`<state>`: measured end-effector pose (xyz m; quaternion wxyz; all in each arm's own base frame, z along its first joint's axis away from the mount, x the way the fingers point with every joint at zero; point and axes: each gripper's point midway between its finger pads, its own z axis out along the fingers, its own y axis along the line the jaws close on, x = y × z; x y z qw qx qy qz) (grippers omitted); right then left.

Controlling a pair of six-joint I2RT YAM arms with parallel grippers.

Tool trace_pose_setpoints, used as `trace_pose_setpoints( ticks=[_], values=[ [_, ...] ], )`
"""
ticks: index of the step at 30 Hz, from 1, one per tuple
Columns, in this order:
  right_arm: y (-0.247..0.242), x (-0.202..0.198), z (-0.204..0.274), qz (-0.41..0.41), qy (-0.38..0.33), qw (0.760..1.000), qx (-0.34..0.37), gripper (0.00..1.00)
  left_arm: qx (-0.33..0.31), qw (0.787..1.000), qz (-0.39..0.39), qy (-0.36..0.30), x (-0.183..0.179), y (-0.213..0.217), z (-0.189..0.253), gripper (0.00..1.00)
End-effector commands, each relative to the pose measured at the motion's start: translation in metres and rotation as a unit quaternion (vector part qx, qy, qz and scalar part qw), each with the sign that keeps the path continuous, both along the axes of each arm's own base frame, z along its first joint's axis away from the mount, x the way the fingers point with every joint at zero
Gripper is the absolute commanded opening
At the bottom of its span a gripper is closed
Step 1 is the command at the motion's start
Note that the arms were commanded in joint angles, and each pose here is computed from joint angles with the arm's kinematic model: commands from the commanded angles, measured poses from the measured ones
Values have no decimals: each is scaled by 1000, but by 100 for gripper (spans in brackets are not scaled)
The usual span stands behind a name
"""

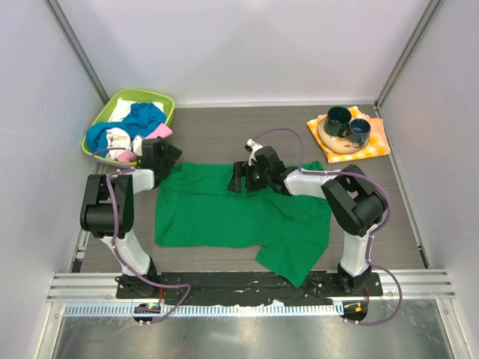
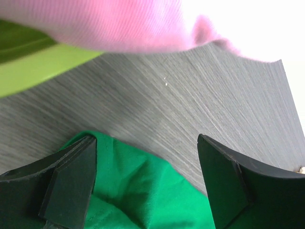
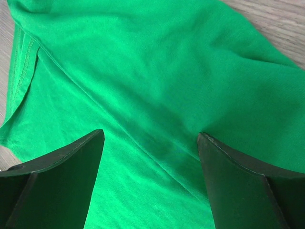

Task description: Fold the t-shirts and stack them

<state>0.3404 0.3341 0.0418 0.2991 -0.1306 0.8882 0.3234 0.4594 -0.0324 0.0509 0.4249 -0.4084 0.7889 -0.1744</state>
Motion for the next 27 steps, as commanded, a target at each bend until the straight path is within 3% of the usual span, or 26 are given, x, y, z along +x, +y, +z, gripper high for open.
trace_pose_setpoints(
  ticks=[1,15,20,23,27],
  values=[
    [-23,-24,-32,-5,51,997,-51,86,0,999,8,-51,30,11,26,86],
    [-28,-30,-43,-6,61,996,-60,86,-57,990,79,-99,54,75,49,86],
    [-29,-29,-39,-9,56,997,-59,85,-88,986,47,-135,60,60,73,84],
    [-32,-19,-13,-26,20,998,-60,85,-96,983,33,-155,49,46,96,84],
    [-46,0,33,-62,-40,994,-81,87,-52,985,0,-164,31,22,136,86]
  ],
)
